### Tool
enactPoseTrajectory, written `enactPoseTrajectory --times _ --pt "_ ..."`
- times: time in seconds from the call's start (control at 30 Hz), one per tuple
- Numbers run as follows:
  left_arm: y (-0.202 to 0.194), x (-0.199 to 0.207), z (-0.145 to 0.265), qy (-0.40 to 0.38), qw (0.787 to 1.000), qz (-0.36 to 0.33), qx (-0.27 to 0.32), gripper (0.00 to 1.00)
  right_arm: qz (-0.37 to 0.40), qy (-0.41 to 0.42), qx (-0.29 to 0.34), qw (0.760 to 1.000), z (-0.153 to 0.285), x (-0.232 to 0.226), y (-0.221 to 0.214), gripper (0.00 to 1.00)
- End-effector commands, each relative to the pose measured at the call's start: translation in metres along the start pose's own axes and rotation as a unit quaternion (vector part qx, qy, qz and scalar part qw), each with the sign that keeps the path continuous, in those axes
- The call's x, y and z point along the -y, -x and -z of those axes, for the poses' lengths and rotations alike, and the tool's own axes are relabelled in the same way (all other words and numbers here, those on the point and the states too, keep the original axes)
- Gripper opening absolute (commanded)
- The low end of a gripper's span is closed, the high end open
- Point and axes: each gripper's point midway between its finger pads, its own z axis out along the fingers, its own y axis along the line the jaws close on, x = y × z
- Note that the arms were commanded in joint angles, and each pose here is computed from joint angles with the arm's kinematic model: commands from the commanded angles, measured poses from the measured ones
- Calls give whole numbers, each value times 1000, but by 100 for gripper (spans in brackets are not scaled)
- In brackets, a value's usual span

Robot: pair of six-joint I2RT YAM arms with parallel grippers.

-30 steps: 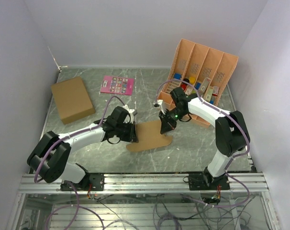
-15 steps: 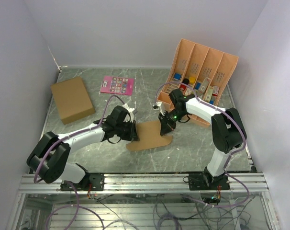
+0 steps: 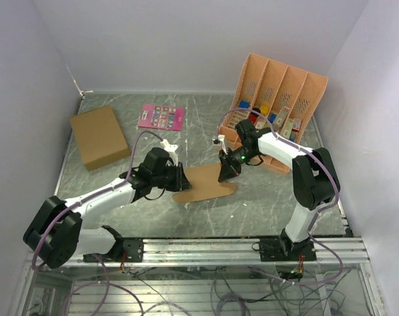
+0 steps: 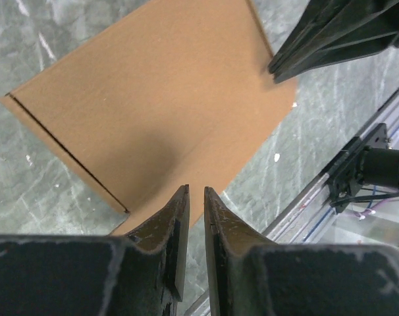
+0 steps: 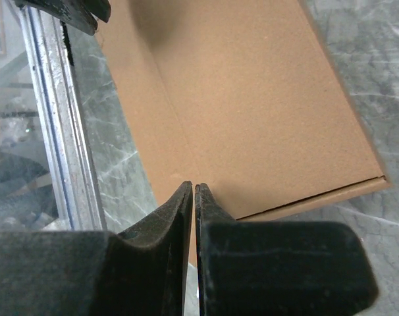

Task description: Fold the paper box

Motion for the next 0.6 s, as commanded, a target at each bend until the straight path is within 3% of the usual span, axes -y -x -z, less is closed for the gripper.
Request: enactPoseTrajectory --times 0.0,0.27,0.43,0.57 --pt "0 -15 -9 24 1000 10 13 25 -28 -21 -2 999 -7 18 -7 6" --pt "-11 -32 -19 47 999 18 0 25 -59 -44 -16 997 -8 36 -20 6" --pt "10 -13 -3 25 999 11 36 26 -18 11 30 999 4 11 1 7" --pt "32 -4 22 25 995 8 98 38 11 14 96 995 32 -3 24 23"
